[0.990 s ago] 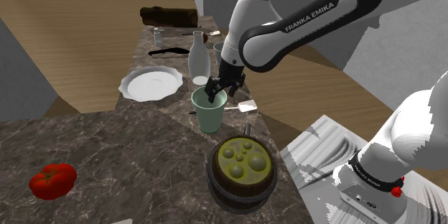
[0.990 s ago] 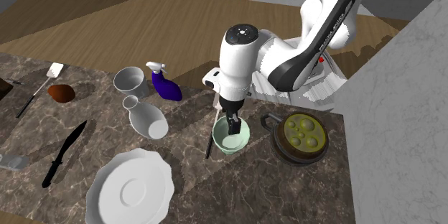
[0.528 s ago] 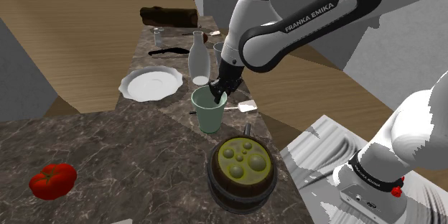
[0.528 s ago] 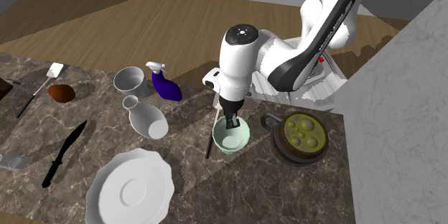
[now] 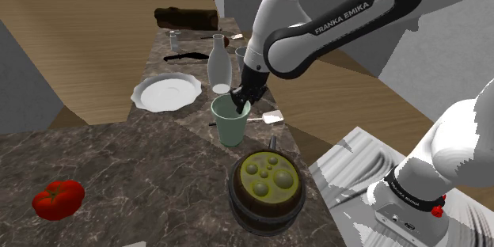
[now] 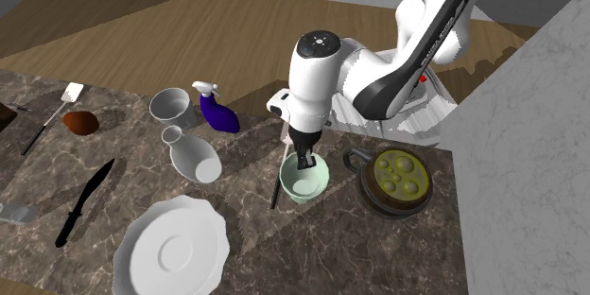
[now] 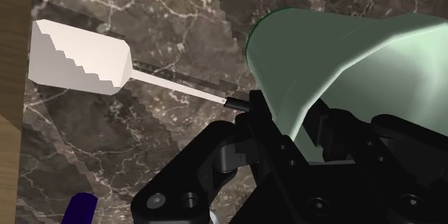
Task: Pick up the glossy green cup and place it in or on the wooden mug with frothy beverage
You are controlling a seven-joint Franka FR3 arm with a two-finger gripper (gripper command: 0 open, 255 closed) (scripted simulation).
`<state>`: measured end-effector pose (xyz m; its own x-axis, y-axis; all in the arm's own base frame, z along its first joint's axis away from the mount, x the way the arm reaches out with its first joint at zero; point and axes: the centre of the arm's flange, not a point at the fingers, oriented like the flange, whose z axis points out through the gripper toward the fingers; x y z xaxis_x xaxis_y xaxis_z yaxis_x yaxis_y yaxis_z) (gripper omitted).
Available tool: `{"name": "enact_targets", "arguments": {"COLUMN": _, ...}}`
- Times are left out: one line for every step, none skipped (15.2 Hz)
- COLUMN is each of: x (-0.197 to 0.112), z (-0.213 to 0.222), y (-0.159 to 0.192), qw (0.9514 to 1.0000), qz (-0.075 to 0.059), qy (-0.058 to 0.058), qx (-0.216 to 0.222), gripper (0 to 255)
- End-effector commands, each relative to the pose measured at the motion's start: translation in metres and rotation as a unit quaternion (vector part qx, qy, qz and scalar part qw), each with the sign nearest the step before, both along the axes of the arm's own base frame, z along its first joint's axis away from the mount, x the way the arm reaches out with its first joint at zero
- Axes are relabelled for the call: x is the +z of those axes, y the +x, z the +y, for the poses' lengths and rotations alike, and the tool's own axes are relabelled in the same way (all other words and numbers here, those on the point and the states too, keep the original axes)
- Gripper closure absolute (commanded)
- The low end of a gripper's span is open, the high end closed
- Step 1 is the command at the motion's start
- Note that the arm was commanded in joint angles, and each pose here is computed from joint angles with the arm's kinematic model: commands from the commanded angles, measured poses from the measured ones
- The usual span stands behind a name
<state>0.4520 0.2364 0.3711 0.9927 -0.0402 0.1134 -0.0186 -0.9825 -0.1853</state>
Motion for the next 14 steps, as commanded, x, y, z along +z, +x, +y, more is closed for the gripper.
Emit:
{"name": "enact_targets", "arguments": {"x": 0.008, "z": 0.0, "y": 0.0, "qw": 1.0, "qz": 0.0, "qy": 0.0, "qx": 0.0, "gripper": 255}}
{"name": "enact_targets", "arguments": {"x": 0.014, "z": 0.0, "y": 0.0, "qw": 1.0, "qz": 0.0, "qy": 0.0, "qx": 0.0, "gripper": 255}}
{"name": "enact_targets", "arguments": {"x": 0.019, "z": 0.0, "y": 0.0, "qw": 1.0, "qz": 0.0, "qy": 0.0, "qx": 0.0, "gripper": 255}}
{"name": "enact_targets", "arguments": {"x": 0.024, "z": 0.0, "y": 0.0, "qw": 1.0, "qz": 0.0, "qy": 0.0, "qx": 0.0, "gripper": 255}}
{"name": "enact_targets", "arguments": {"x": 0.029, "z": 0.0, "y": 0.0, "qw": 1.0, "qz": 0.0, "qy": 0.0, "qx": 0.0, "gripper": 255}}
{"name": "enact_targets", "arguments": {"x": 0.035, "z": 0.0, "y": 0.0, "qw": 1.0, "qz": 0.0, "qy": 0.0, "qx": 0.0, "gripper": 255}}
{"name": "enact_targets", "arguments": {"x": 0.04, "z": 0.0, "y": 0.0, "qw": 1.0, "qz": 0.0, "qy": 0.0, "qx": 0.0, "gripper": 255}}
{"name": "enact_targets", "arguments": {"x": 0.045, "z": 0.0, "y": 0.0, "qw": 1.0, "qz": 0.0, "qy": 0.0, "qx": 0.0, "gripper": 255}}
{"name": "enact_targets", "arguments": {"x": 0.051, "z": 0.0, "y": 0.0, "qw": 1.0, "qz": 0.0, "qy": 0.0, "qx": 0.0, "gripper": 255}}
{"name": "enact_targets", "arguments": {"x": 0.056, "z": 0.0, "y": 0.0, "qw": 1.0, "qz": 0.0, "qy": 0.0, "qx": 0.0, "gripper": 255}}
{"name": "enact_targets", "arguments": {"x": 0.061, "z": 0.0, "y": 0.0, "qw": 1.0, "qz": 0.0, "qy": 0.0, "qx": 0.0, "gripper": 255}}
{"name": "enact_targets", "arguments": {"x": 0.066, "z": 0.0, "y": 0.0, "qw": 1.0, "qz": 0.0, "qy": 0.0, "qx": 0.0, "gripper": 255}}
{"name": "enact_targets", "arguments": {"x": 0.072, "z": 0.0, "y": 0.0, "qw": 1.0, "qz": 0.0, "qy": 0.0, "qx": 0.0, "gripper": 255}}
{"name": "enact_targets", "arguments": {"x": 0.077, "z": 0.0, "y": 0.0, "qw": 1.0, "qz": 0.0, "qy": 0.0, "qx": 0.0, "gripper": 255}}
